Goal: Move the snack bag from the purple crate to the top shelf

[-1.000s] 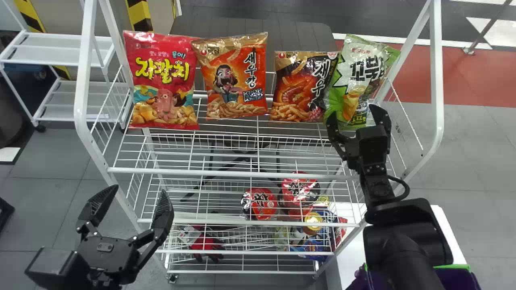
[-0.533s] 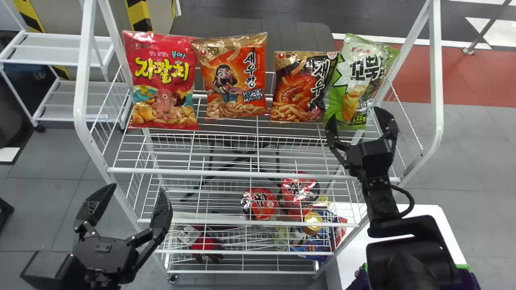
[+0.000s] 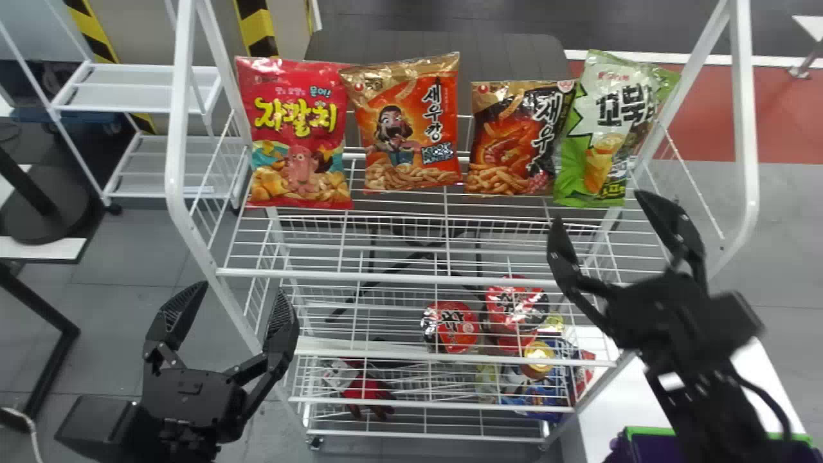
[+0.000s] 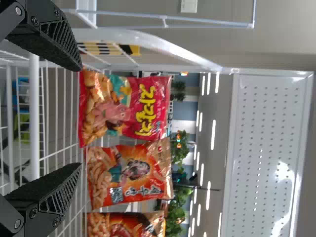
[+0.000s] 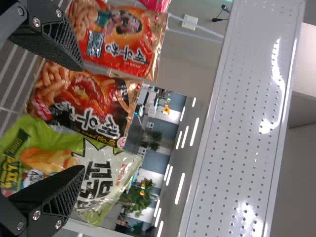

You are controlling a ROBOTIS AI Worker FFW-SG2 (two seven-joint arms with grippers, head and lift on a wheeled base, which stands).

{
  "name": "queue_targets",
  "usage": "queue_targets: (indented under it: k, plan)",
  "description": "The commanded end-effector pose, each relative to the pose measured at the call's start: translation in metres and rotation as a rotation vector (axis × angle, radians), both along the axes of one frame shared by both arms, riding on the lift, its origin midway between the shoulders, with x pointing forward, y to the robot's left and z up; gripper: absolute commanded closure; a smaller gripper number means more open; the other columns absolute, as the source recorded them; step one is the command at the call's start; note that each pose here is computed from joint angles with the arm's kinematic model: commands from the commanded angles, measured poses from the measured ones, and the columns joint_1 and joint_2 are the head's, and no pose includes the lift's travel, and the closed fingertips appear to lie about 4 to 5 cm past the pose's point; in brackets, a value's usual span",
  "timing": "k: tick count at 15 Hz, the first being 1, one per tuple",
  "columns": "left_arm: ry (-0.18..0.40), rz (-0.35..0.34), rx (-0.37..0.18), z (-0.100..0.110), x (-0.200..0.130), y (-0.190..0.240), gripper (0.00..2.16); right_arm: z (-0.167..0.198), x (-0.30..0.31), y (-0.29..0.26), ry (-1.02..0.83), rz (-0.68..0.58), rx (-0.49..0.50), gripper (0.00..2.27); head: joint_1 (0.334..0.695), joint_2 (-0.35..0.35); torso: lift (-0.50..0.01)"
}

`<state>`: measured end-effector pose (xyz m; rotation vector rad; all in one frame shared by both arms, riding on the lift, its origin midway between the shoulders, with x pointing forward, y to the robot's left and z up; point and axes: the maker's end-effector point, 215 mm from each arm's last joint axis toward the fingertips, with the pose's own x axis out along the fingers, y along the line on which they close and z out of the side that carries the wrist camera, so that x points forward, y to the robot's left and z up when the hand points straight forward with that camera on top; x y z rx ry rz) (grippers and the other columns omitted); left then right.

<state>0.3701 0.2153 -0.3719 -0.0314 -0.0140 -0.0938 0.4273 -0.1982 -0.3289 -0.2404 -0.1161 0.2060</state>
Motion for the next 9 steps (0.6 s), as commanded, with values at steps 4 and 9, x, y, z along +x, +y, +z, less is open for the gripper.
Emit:
queue_targets:
  k: [4, 9]
  plan:
    - [0.067, 0.044, 0.023, 0.015, -0.012, -0.016, 0.13, 0.012, -0.093, 0.007, 0.049, 0.029, 0.171, 0.14, 0.695, 0.035, 0.000]
    - [0.263, 0.134, 0.086, -0.027, -0.028, -0.016, 0.12, -0.073, -0.101, -0.015, 0.364, 0.004, 0.226, 0.15, 0.695, 0.024, 0.000]
